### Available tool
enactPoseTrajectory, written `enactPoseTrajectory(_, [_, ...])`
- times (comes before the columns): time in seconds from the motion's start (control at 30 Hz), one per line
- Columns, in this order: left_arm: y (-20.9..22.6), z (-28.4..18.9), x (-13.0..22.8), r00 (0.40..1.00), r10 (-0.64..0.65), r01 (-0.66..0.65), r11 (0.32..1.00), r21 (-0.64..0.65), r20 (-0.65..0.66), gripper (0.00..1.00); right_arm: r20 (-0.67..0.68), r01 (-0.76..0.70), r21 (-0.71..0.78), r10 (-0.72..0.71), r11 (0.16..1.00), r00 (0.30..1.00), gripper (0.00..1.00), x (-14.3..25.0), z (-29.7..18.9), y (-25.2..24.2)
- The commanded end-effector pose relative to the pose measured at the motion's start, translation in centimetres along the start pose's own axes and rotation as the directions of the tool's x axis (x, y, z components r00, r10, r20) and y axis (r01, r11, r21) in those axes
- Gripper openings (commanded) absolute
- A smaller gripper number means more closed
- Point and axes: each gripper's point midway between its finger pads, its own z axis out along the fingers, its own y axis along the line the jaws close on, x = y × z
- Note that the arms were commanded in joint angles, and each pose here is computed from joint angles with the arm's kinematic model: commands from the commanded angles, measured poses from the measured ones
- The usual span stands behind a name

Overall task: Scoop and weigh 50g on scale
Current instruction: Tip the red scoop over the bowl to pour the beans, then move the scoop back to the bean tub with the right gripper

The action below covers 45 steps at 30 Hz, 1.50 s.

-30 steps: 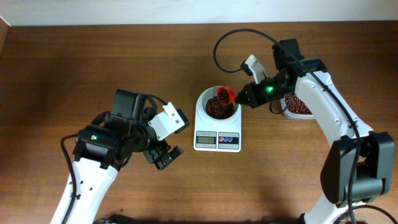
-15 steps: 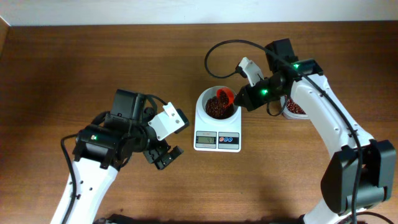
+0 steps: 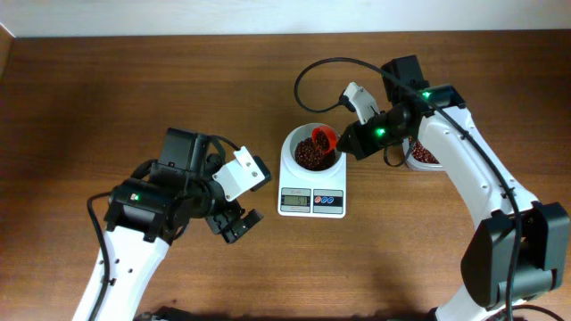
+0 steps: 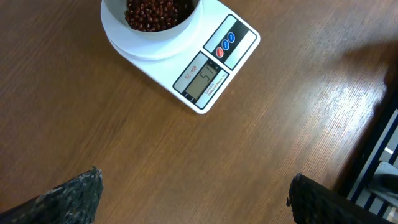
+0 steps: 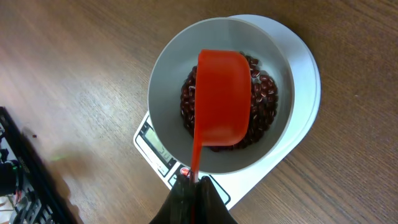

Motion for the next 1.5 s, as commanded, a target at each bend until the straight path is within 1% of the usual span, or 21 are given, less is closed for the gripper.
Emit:
enactPoseTrajectory(0.0, [0.0,-0.5,-0.6,0.999,0.019,-0.019,1.000,-0.001,0.027,0.99,0.045,0.041,0.011,-0.042,0.999,0.998,0.04,-1.2,-1.4,0.9])
enactPoseTrajectory(0.47, [0.0,-0.5,-0.6,0.999,0.019,-0.019,1.000,-0.001,0.027,0.99,0.047,0.042,0.003,-0.042,0.999,0.998,0.04,-1.2,-1.4,1.0])
enactPoseTrajectory(0.8, [0.0,-0.5,-0.7,0.999,0.019,-0.019,1.000,-0.001,0.027,0.99,0.077,0.020,-0.135,-0.010,0.991,0.997,0.04,-1.7,-1.6,3.3])
enactPoseTrajectory(0.97, [0.0,-0.5,-0.7,0.999,0.019,-0.019,1.000,-0.001,0.027,0.99,0.073,-0.020,-0.144,0.031,0.989,0.997,0.04,-1.7,-1.6,3.4])
enactPoseTrajectory(1.1, [0.0,-0.5,-0.7,0.999,0.019,-0.019,1.000,-0.001,0.027,0.99,0.095,-0.030,-0.209,0.051,0.977,0.994,0.04,-2.0,-2.3,3.9])
enactPoseTrajectory(1.23, [0.0,-0.5,-0.6,0.999,0.019,-0.019,1.000,-0.001,0.027,0.99,0.131,-0.052,-0.274,0.091,0.960,0.987,0.04,-2.4,-3.6,3.6])
enactPoseTrajectory(1.47, [0.0,-0.5,-0.6,0.999,0.019,-0.019,1.000,-0.001,0.027,0.99,0.173,-0.106,-0.335,0.172,0.936,0.970,0.04,-2.5,-5.8,2.0])
